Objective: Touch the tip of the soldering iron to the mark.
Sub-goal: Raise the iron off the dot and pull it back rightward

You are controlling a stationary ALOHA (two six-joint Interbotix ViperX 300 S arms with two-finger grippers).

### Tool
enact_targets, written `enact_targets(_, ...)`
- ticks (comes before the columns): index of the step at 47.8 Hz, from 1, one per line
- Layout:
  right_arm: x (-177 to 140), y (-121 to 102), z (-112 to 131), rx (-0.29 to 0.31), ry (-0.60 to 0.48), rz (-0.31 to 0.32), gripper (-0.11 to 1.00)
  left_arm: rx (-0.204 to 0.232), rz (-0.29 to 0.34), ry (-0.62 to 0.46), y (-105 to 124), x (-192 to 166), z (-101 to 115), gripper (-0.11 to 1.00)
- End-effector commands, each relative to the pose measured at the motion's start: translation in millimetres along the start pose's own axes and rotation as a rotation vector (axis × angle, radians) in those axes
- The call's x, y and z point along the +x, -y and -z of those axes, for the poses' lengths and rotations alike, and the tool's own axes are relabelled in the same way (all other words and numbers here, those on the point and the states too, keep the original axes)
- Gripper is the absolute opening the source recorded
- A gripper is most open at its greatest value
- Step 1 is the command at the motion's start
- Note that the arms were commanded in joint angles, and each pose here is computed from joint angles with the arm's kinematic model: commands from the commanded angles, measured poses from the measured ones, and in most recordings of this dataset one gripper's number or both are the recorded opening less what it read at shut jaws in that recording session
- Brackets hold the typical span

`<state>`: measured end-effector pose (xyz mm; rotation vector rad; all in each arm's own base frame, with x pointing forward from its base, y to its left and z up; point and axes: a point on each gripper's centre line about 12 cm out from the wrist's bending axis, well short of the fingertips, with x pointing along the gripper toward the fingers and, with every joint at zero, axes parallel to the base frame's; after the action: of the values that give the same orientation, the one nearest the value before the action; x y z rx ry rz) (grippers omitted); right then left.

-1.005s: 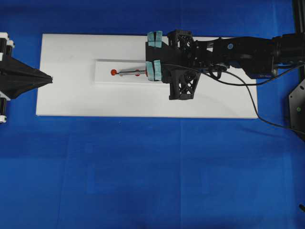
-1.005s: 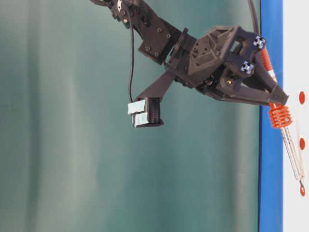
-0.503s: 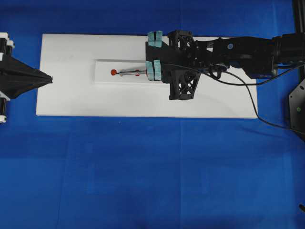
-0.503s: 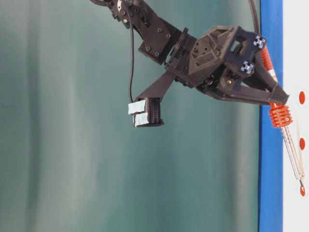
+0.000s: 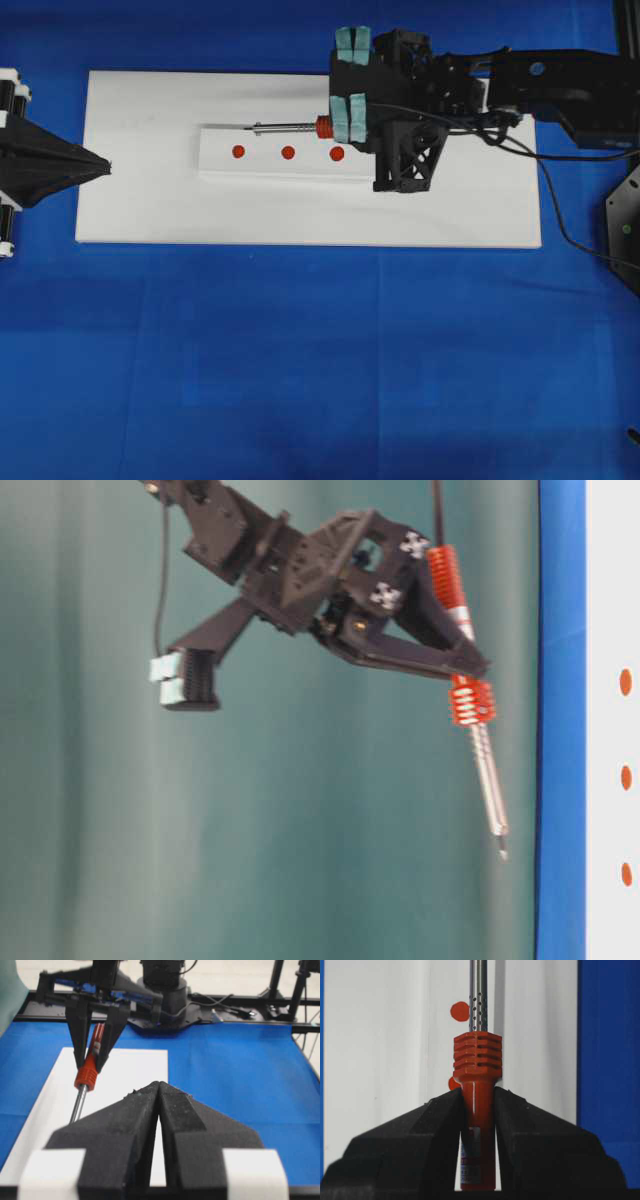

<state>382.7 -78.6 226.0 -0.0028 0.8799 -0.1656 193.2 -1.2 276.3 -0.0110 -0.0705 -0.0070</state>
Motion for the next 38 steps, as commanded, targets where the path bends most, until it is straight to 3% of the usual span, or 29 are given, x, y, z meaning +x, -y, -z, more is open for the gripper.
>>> enact_targets(1,-18,1,-16,-0.008,0.063,0.005,0.06,-0.002,0.002,0.012,0,2,-4,0.00)
enact_targets(23,-19,1,-12,-0.007,0.053,0.007,0.06,-0.002,0.002,0.015,0,2,-4,0.00)
enact_targets(38,-34,5,16,0.010,0.032,0.015,0.06,-0.003,0.002,0.018,0,2,-5,0.00)
